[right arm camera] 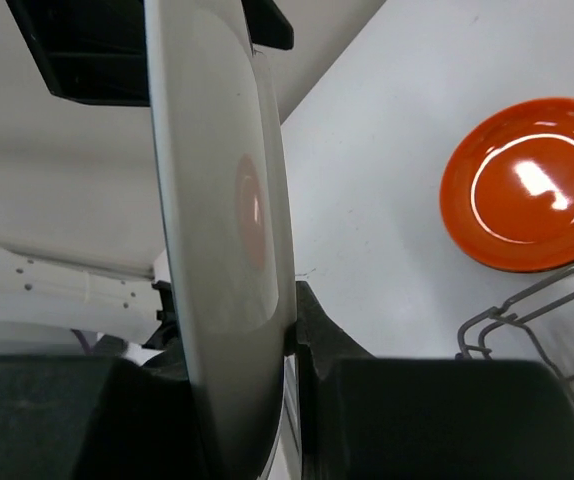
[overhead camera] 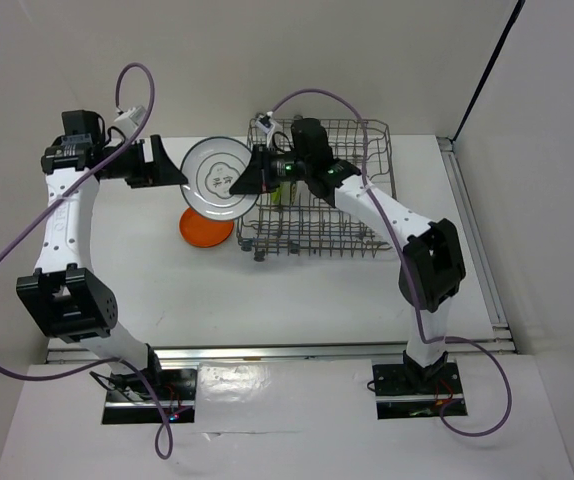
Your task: Unload the plates from the dish rack
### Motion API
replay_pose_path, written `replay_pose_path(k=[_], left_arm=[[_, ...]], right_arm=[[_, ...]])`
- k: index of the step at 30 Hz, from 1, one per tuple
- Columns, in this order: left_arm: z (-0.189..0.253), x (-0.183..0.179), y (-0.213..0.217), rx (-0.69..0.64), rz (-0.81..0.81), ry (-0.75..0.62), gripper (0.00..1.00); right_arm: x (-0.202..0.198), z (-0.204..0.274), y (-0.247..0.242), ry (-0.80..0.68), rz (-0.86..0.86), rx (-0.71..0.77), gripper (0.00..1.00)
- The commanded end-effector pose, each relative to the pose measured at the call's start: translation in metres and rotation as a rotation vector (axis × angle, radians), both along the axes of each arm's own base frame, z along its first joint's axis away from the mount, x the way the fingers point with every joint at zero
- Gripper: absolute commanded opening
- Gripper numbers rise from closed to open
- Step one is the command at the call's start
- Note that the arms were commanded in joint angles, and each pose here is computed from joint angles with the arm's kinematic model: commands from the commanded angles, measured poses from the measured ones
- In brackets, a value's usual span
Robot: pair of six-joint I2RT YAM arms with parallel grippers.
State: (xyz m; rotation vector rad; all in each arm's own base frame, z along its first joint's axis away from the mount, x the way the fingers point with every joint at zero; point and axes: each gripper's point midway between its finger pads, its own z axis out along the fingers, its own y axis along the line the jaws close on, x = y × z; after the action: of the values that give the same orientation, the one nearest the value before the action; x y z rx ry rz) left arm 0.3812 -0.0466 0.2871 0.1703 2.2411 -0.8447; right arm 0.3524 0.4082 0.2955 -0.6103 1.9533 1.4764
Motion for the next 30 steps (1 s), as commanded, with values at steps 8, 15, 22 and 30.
replay_pose_path(k=[8, 15, 22, 30], left_arm=[[0.008, -0.007, -0.012, -0.057, -0.095, -0.065, 0.65], [-0.002, -0.021, -0.021, -0.119, -0.163, 0.020, 0.00], [-0.011, -0.030, -0.008, -0.115, -0.138, 0.068, 0.00], [-0.031, -0.029, 0.051, -0.067, 0.053, 0.167, 0.00]], right_arm=[[-0.021, 0.012, 0.024, -0.015, 0.181, 0.108, 0.00], [-0.024, 0.000, 0.035, 0.021, 0.199, 0.087, 0.00], [-0.013, -0.003, 0.034, -0.019, 0.156, 0.041, 0.05], [0.015, -0.002, 0.026, -0.066, -0.004, -0.074, 0.81]])
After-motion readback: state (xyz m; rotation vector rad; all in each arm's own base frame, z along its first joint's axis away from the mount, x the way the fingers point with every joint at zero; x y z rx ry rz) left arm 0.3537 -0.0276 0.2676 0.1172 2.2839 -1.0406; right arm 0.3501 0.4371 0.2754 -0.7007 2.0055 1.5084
